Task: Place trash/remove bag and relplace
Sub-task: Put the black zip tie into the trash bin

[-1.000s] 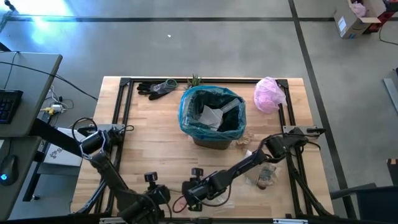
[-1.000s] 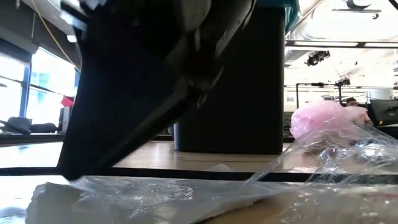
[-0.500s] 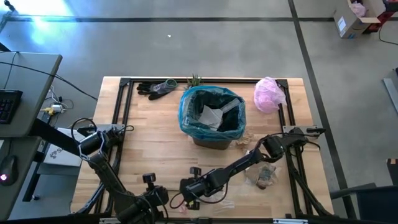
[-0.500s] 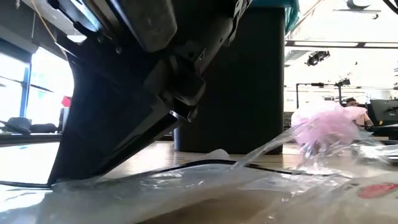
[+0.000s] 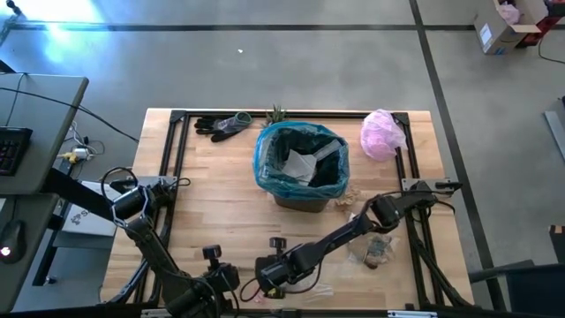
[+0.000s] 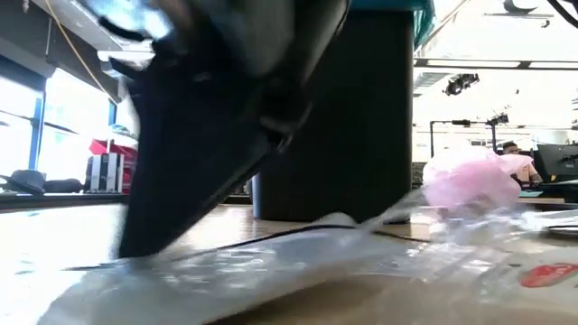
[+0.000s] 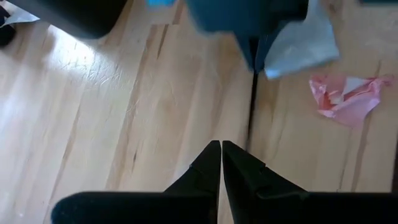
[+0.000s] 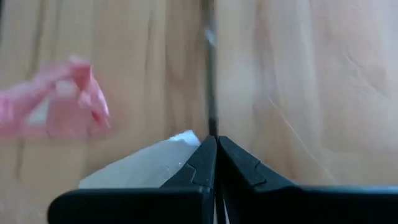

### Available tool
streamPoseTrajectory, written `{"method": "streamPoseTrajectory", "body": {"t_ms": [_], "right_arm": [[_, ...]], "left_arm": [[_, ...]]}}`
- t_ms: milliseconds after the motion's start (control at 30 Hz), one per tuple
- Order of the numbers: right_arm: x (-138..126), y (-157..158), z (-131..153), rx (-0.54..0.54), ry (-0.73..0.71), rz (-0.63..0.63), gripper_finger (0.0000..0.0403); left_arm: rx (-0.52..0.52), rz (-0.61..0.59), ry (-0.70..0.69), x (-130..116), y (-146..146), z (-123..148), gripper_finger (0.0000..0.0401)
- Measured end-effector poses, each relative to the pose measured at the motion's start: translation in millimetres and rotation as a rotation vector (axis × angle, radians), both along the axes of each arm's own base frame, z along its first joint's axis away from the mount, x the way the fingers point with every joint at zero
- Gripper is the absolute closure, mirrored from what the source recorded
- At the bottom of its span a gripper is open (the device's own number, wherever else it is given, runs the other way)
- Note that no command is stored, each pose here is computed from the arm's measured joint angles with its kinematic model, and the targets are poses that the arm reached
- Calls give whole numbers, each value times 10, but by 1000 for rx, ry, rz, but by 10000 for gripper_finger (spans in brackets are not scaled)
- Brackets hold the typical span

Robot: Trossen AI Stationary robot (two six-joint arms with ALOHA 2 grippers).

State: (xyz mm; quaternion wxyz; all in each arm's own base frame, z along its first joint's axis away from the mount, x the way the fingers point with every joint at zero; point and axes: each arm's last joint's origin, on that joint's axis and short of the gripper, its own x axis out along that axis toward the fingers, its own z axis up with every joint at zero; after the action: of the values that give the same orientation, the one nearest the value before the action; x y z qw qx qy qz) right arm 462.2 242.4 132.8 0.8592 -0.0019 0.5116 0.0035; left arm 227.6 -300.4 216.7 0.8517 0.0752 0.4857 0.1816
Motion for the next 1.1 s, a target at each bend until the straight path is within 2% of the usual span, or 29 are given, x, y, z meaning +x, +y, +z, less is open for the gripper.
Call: {"method": "streamPoseTrajectory", "body": {"t_ms": [233, 367, 533, 633, 867, 1000, 1100], "right_arm": [[13, 40, 344, -77, -30, 19, 402], [31, 38, 406, -80, -48, 18, 402], [45, 35, 368, -66, -56, 24, 396], [59, 45, 370, -59, -69, 51, 367], [67, 42, 372, -36, -66, 50, 252], [82, 22, 330, -27, -57, 24, 207], [84, 19, 310, -32, -54, 19, 194]], "left_arm": [[12, -2, 34, -46, 10, -28, 401], [9, 26, 59, -101, 36, -146, 401], [-44, 29, 63, -129, 15, -305, 401], [-58, 29, 54, -139, 3, -336, 401], [-58, 17, 44, -139, -10, -336, 401], [-117, -72, 6, -74, -109, -337, 401], [-144, -145, -25, -30, -178, -327, 401]]}}
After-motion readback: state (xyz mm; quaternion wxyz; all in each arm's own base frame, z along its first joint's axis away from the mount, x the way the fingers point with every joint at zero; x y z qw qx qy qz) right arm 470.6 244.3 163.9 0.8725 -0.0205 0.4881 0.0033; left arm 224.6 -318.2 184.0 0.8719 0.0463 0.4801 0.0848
